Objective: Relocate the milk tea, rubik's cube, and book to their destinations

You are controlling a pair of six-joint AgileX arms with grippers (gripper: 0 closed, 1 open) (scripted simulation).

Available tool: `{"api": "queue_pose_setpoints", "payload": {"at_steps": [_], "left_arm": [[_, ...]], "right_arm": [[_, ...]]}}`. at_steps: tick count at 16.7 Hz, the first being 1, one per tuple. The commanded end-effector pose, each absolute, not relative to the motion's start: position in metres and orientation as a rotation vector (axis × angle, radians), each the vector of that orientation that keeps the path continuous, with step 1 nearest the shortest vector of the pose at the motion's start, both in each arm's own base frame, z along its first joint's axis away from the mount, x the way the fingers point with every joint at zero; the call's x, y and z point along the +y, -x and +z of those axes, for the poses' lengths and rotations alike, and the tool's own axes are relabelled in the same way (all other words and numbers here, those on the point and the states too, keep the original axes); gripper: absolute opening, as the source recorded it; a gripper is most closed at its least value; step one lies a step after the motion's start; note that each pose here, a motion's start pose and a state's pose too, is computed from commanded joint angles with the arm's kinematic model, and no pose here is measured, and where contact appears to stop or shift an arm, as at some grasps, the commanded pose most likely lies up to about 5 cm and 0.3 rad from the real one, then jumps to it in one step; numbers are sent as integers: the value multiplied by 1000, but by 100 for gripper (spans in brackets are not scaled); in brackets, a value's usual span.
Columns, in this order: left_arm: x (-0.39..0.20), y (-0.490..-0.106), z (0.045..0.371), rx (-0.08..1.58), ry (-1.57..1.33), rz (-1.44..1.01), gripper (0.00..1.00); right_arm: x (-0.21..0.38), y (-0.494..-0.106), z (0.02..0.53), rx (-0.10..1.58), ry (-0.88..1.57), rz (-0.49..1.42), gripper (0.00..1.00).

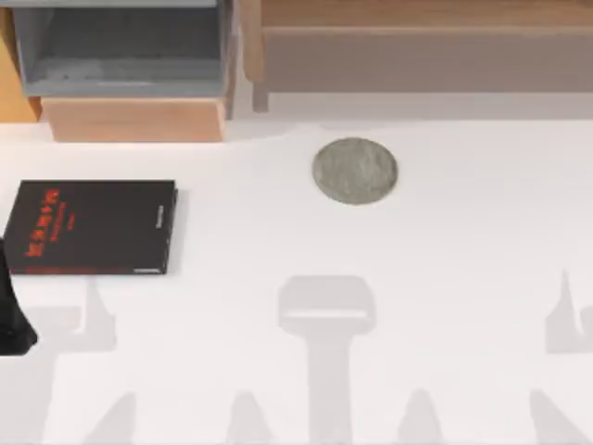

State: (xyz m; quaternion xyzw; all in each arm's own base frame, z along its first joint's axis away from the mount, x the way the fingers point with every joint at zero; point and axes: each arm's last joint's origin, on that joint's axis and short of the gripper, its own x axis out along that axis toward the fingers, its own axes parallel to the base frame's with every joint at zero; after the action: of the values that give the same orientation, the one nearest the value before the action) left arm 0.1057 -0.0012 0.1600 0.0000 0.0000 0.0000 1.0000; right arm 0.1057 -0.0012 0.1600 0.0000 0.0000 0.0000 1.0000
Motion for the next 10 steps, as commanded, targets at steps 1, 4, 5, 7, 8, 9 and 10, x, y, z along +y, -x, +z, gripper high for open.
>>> {"api": "queue_pose_setpoints", "payload": {"at_steps": [1,4,5,7,8,9,10], "left_arm": [[-1,-106,160,0,0,0,100],[-1,-106,160,0,0,0,100],[-1,-106,160,0,0,0,100],[-1,-106,160,0,0,0,100],[-1,-106,160,0,0,0,100],[-1,-106,160,0,0,0,100],[-1,-106,160,0,0,0,100]], "right_arm": [[-1,-106,160,0,0,0,100],[-2,-106,168,-12,-1,-4,100],[-3,-107,175,-23,-2,-6,100],[-5,-111,195,-46,-2,-10,100],[-6,-115,206,-55,-1,-10,100],[-7,-121,218,-59,0,-10,100],[-9,-129,229,-59,2,-10,100]]}}
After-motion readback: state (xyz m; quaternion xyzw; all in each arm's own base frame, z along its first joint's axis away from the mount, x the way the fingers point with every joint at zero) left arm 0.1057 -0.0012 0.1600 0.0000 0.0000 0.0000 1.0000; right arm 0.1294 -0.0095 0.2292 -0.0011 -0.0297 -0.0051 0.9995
